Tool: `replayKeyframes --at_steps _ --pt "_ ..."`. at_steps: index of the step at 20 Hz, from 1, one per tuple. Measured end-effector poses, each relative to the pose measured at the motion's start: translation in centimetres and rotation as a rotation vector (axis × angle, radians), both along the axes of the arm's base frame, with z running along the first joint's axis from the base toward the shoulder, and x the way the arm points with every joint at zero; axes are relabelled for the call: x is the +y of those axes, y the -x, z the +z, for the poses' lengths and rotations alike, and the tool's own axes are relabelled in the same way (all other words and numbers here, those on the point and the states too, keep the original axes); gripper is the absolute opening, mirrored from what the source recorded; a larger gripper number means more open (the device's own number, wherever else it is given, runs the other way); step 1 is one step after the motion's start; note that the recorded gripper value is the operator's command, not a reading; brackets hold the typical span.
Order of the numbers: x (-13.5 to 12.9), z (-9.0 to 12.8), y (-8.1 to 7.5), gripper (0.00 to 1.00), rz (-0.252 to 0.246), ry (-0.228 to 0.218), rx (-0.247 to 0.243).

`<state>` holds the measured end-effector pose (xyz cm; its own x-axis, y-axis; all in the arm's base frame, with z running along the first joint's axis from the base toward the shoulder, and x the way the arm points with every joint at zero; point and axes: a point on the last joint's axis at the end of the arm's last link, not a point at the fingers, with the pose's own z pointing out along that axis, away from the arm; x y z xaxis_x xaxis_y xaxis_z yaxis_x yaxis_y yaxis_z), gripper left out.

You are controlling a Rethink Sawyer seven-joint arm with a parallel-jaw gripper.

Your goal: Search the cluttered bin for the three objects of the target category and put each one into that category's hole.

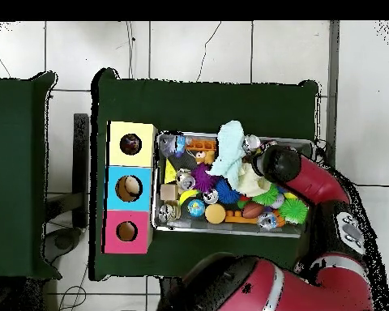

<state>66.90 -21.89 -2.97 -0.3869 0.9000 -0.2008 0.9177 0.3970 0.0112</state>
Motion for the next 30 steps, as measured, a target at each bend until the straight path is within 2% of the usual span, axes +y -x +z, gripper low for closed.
replayKeyframes --at_steps 6,10,12,14,18,19,22,24,27,28,30 --pt "1.5 -0.8 -0.2 1.00 -0.104 0.049 0.017" --pt "2.0 -1.2 -0.2 1.00 -0.198 0.083 0.013" --pt "1.9 -1.2 -0.2 1.00 -0.239 0.091 0.008" --pt "1.6 -1.0 -0.2 1.00 -0.257 0.093 0.003" --pt "0.3 0.7 -0.4 1.00 -0.277 0.093 -0.002" --pt "-0.7 2.3 -0.6 1.00 -0.298 0.083 -0.004" --pt "-1.9 4.0 -0.8 1.00 -0.321 0.072 -0.005" --pt "-3.5 6.1 -0.8 1.00 -0.352 0.058 -0.006" --pt "-4.9 7.9 -0.7 1.00 -0.378 0.046 -0.009" --pt "-6.0 9.4 -0.6 1.00 -0.396 0.040 -0.016" --pt "-6.7 10.3 -0.6 1.00 -0.408 0.039 -0.024"
